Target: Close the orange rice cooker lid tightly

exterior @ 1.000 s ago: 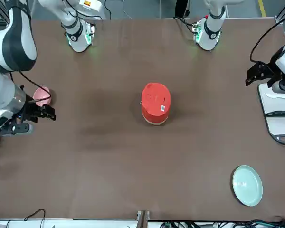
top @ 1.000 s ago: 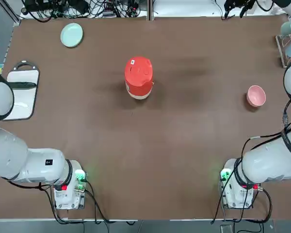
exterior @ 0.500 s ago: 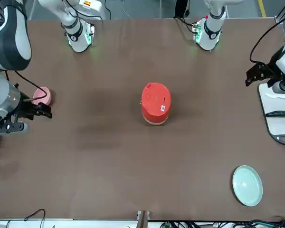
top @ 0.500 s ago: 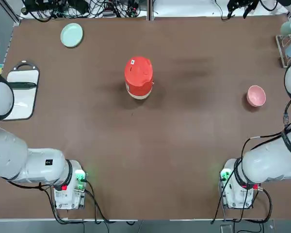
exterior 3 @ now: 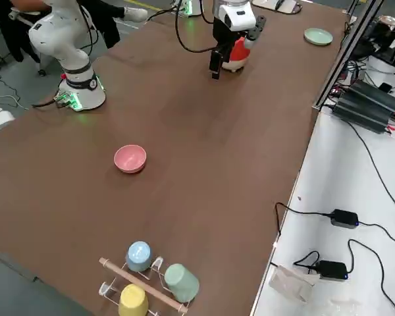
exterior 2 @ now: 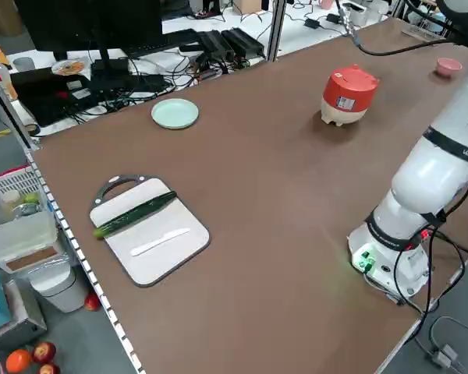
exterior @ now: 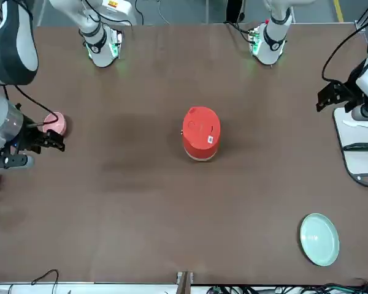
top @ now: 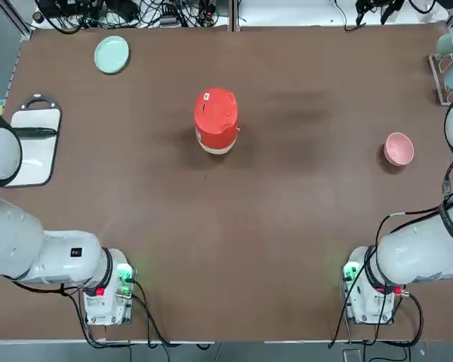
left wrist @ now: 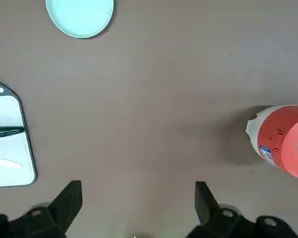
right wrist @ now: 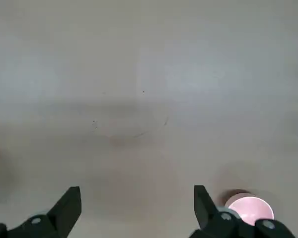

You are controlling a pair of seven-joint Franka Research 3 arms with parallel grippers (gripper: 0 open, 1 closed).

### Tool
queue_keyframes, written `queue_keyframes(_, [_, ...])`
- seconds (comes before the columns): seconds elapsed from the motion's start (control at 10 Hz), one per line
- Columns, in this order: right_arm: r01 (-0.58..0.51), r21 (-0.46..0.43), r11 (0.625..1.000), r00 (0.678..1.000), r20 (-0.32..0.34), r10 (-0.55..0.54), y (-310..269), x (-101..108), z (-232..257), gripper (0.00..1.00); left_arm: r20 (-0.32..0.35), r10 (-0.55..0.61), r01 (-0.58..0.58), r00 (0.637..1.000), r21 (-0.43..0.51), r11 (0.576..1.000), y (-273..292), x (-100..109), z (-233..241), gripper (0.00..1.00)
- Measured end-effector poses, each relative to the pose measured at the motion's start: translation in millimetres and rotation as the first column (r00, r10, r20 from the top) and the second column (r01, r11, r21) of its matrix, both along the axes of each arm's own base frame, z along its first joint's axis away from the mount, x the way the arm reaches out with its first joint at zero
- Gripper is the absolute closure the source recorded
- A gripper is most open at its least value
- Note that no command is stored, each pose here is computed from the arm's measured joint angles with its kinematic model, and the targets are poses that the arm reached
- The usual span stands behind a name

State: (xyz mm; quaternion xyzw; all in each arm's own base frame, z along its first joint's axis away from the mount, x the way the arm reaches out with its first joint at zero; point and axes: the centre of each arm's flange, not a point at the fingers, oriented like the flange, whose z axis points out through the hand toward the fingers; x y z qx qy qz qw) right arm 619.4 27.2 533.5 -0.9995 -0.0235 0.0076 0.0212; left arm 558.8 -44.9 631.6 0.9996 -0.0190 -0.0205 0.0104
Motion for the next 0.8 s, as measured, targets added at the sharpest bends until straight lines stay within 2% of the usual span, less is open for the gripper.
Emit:
queue_keyframes(0.6, [0.0, -0.029, 1.0, 0.999, -0.048, -0.001, -16, -11, 23, 0.0, 0.002, 0.0, 0.0, 1.0, 0.0, 1.0, 0, 0, 0, 0.0])
queue_keyframes(0.8, [-0.003, -0.03, 1.0, 0.999, -0.04, 0.002, -18, -15, 32, 0.0, 0.01, 0.0, 0.0, 1.0, -0.001, 1.0, 0, 0, 4, 0.0])
